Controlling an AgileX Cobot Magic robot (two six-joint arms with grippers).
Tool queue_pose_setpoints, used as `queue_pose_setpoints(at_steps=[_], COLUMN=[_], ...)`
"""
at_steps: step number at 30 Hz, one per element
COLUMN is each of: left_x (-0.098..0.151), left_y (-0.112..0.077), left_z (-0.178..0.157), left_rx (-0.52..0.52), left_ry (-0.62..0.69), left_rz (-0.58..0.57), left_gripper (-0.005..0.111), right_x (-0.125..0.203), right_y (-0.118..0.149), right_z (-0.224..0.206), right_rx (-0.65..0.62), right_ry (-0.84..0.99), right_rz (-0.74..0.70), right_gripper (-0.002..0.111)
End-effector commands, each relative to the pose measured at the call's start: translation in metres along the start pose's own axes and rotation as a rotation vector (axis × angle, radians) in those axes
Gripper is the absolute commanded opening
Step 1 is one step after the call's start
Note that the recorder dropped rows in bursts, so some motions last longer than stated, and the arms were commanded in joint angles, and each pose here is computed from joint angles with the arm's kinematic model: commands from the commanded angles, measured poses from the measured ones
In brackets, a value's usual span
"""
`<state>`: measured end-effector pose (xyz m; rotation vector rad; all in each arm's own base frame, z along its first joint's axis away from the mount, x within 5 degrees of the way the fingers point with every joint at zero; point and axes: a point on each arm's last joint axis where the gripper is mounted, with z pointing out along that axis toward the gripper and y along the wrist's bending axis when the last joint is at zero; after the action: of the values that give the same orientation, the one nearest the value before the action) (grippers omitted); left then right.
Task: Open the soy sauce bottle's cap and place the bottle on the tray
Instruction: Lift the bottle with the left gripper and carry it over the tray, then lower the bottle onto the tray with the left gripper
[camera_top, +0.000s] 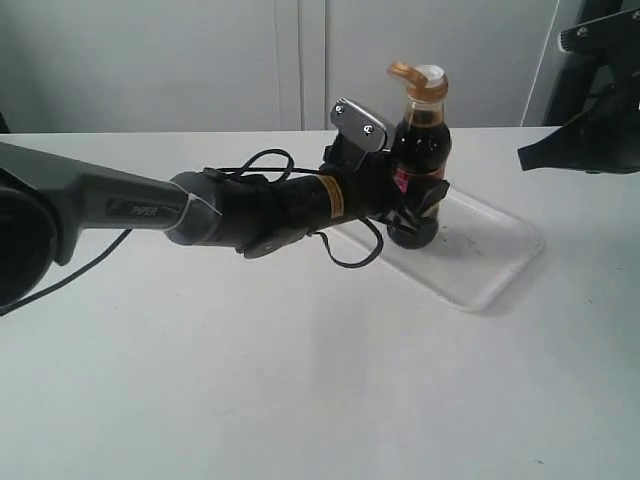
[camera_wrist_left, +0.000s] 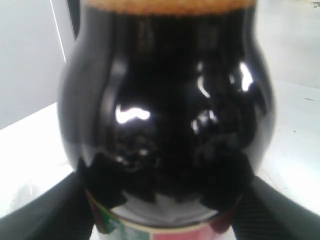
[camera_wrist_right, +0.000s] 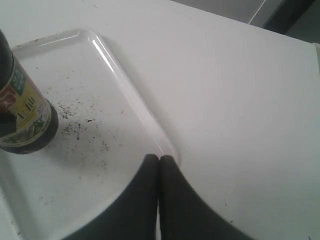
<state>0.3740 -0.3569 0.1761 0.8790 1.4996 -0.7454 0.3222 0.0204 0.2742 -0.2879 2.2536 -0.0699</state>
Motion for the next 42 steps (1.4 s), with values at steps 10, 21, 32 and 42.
queue_pose_setpoints(at_steps=[10,21,32,42], left_x=[-0.034,-0.049,-0.031,-0.019], left_y=[0.003,-0.007,0.000,0.002], left_z=[0.004,0.014,0.030,0.033], left_rx=[-0.031,-0.045,-0.061,-0.082], left_ry=[-0.102,-0.085,-0.064,-0.007], left_rz=[-0.059,-0.010,-0.010,-0.014], left_gripper=[0.000,0.000,0.000,0.000], right_x=[0.002,0.002,0.002,0.001], right_y=[-0.002,-0.002,-0.002,-0.002], right_z=[0.000,0.000,0.000,0.000], right_rx=[0.007,0.005,0.005,0.006], right_ry=[0.002,0.001,0.001,-0.014], right_rz=[0.009,0.020,0.020,0.025], right_gripper=[0.000,0.000,0.000,0.000])
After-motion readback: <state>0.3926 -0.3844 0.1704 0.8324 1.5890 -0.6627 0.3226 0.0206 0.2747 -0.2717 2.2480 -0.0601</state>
